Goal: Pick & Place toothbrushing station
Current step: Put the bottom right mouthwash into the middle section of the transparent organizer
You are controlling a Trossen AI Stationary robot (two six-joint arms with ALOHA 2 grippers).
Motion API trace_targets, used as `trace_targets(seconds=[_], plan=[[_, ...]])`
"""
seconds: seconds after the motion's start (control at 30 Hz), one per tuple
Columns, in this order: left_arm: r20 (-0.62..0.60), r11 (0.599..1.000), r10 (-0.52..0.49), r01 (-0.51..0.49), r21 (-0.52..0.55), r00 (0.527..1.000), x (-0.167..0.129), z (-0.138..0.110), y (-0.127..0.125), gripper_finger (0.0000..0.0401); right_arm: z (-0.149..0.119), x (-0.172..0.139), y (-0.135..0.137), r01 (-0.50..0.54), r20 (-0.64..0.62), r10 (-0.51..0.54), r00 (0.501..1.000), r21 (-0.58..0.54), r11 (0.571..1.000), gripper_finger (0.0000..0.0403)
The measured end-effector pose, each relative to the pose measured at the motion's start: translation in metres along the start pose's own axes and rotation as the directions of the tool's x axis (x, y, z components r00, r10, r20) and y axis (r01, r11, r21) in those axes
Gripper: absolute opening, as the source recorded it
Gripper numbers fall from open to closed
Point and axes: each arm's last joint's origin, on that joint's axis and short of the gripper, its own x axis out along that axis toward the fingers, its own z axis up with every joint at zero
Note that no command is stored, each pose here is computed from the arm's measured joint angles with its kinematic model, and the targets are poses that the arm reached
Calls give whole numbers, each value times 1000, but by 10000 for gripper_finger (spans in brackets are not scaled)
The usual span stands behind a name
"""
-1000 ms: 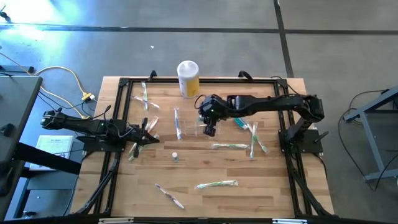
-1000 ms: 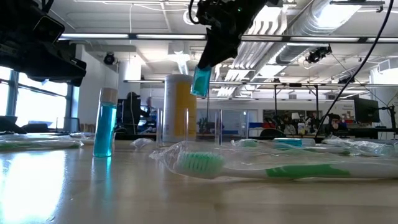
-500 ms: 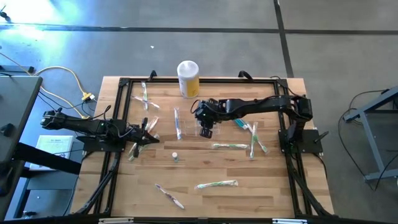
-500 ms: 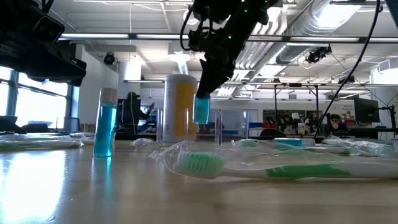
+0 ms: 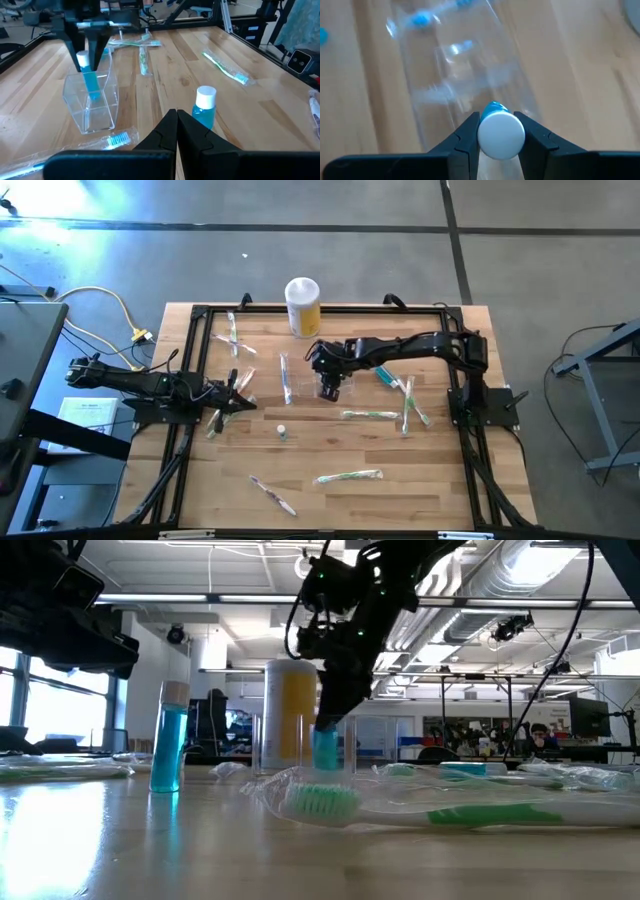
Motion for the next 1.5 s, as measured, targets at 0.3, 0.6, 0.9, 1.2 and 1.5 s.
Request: trace_targets(seconds=[0.3, 0.6, 0.9, 1.2, 1.5], plan=[[0, 1000, 1, -1, 12, 1000, 0, 0, 0, 0, -1, 6, 0, -32, -13, 32, 999, 2, 999, 91], [0, 1000, 1, -1, 15, 1000, 0, 0, 0, 0, -2, 7, -1, -31, -21, 31, 999, 26, 999, 111], [0, 1000, -1, 1, 15, 1000, 0, 0, 0, 0, -5, 11, -1, -31, -44, 32, 998, 27, 999, 145], [0, 1000, -3, 3, 15, 1000, 0, 0, 0, 0, -3, 4, -1, -4, -19, 5, 1000, 47, 999, 169], [0, 1000, -4, 4, 15, 1000, 0, 0, 0, 0, 3, -20, 1, 21, 38, -22, 999, 39, 999, 182]])
